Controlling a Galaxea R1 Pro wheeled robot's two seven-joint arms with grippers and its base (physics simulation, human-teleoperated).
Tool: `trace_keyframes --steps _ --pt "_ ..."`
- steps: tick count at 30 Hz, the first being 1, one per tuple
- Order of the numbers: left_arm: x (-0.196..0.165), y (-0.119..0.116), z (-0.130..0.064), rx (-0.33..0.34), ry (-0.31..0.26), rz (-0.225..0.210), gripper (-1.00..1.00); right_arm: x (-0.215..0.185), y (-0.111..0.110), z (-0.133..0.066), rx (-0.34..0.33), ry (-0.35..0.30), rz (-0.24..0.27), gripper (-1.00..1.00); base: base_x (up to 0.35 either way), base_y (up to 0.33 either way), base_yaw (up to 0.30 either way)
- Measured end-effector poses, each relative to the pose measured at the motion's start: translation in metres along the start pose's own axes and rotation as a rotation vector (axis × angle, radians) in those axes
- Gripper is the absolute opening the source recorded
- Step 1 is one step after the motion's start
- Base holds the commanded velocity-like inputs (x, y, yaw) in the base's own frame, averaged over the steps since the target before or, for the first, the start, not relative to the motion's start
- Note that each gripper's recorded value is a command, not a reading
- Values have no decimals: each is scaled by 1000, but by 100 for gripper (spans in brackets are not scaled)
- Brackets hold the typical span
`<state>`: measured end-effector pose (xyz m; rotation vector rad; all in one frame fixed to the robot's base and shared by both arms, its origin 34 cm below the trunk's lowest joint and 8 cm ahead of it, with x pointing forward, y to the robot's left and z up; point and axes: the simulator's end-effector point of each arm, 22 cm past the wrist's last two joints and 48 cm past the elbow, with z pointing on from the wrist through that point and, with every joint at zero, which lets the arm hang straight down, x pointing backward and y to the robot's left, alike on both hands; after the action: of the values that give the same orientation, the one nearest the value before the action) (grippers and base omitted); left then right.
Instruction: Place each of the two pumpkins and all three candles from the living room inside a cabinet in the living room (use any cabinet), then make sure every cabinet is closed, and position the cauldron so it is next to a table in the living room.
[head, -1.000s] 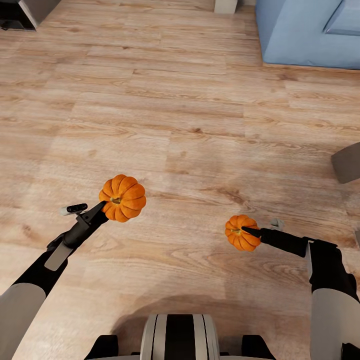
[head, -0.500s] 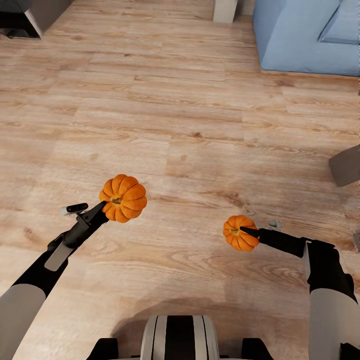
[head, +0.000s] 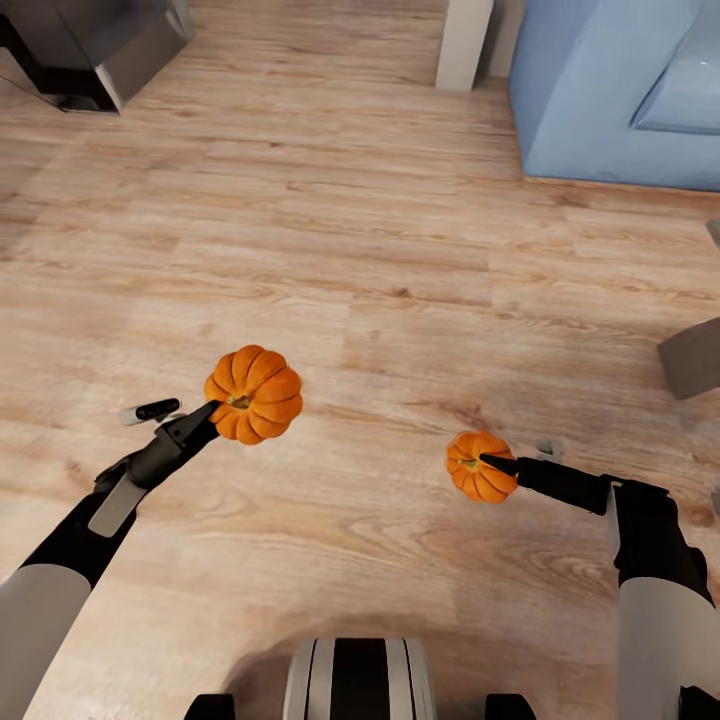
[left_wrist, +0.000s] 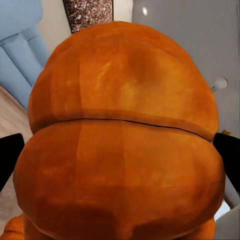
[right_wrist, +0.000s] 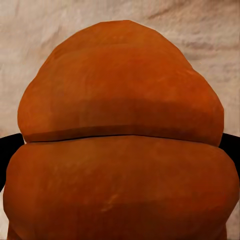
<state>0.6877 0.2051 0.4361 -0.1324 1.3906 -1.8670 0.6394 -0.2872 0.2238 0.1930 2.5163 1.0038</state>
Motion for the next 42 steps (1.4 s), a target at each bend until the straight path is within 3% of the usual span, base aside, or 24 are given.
trace_keyframes --steps 4,42 --pt "-7 -16 10 32 11 30 -100 -7 7 -5 -6 -12 -11 -100 0 0 266" --pt "-43 -111 54 144 29 163 -100 -70 76 -56 -52 -132 -114 -100 0 0 270"
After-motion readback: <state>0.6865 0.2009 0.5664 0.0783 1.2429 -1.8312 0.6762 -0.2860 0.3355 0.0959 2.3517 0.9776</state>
